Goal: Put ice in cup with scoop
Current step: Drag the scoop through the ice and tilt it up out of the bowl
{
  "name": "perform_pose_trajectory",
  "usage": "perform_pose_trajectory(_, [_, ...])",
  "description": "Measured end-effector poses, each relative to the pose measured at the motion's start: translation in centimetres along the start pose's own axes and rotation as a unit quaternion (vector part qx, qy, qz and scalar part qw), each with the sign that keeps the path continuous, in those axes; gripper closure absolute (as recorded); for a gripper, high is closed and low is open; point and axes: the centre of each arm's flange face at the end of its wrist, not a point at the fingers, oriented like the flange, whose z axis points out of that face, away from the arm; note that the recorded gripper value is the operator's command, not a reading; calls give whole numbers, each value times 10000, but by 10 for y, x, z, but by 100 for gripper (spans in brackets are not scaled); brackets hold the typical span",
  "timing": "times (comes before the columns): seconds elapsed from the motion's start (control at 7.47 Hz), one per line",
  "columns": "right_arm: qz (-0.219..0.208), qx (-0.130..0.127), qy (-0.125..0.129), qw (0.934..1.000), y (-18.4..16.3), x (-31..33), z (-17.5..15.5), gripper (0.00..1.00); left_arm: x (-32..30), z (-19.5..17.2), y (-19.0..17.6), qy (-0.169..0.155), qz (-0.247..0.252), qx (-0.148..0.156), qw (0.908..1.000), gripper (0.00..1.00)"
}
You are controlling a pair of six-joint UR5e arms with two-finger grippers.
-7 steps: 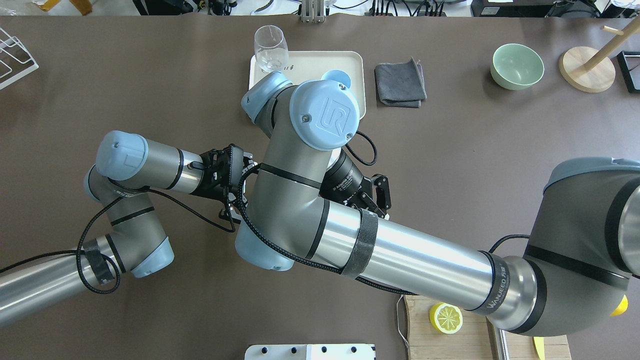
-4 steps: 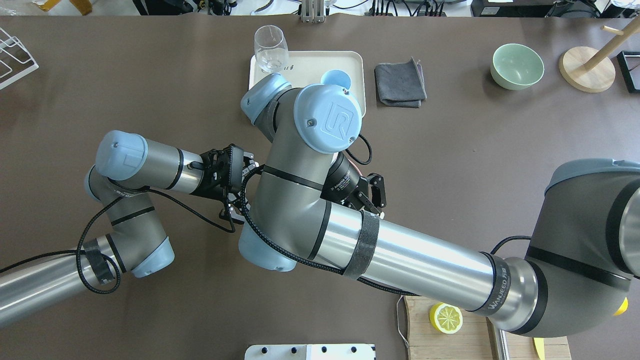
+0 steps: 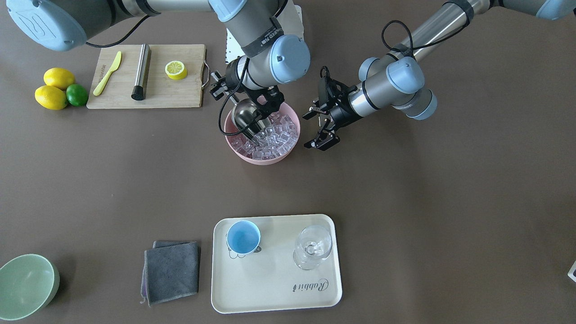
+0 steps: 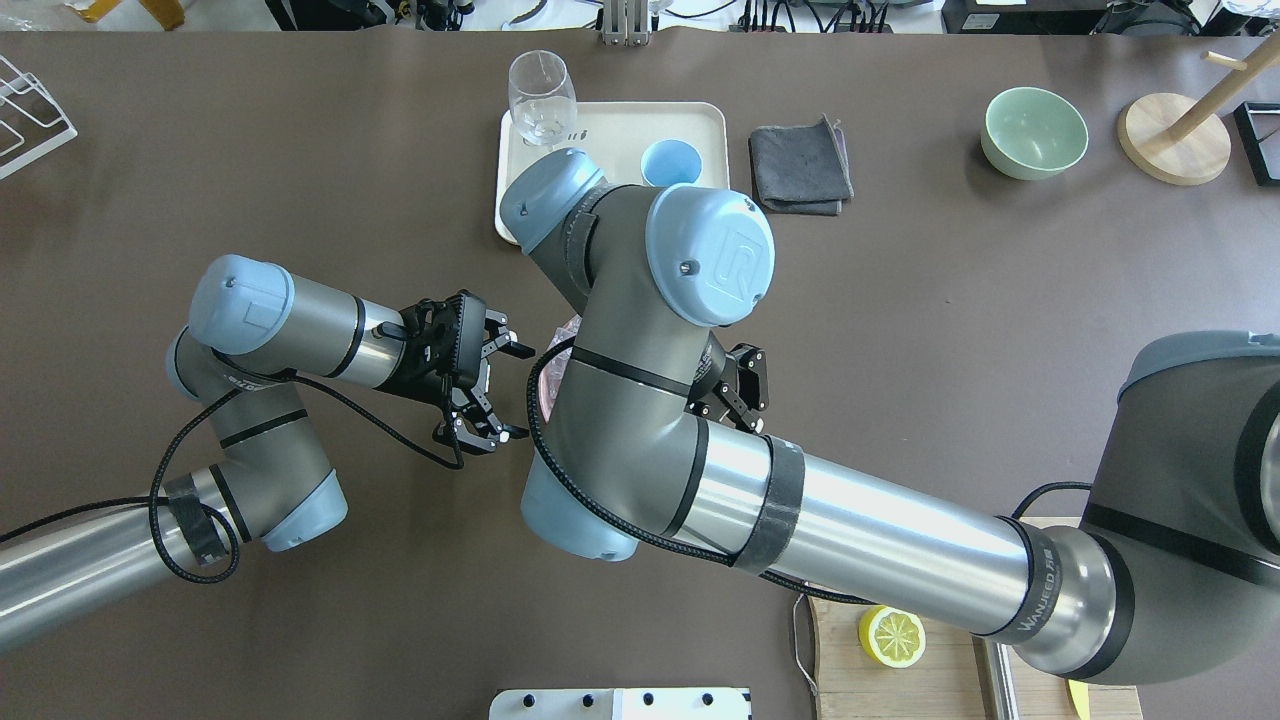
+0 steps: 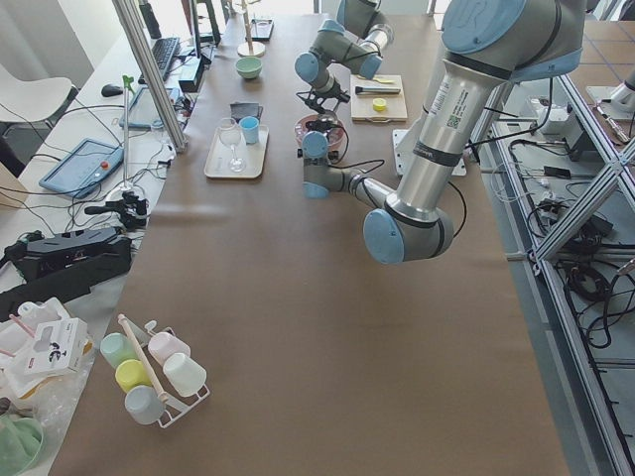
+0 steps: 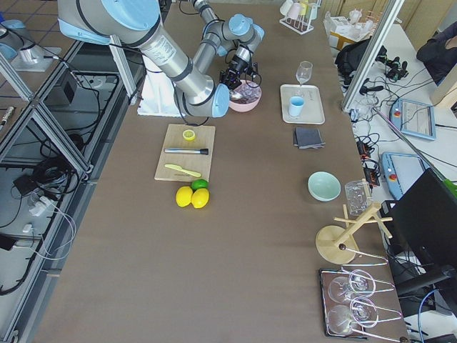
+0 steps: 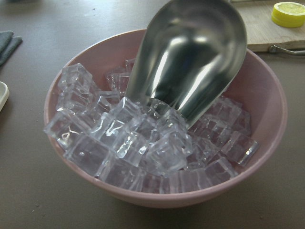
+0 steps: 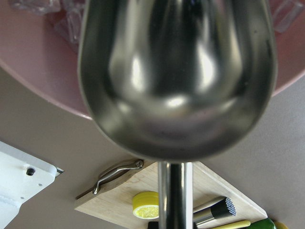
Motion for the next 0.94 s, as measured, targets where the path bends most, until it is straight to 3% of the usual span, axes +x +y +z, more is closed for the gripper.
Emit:
perform_pose_trajectory(0.4, [-380,723,32,9967,13,16,28,100,-5,3,9,94,-209,-306,9993,1])
perform_pose_trajectory(0.94, [-628,1187,99,9909,18,20,34,100,-11,0,10,39,-297,-367,9989,1])
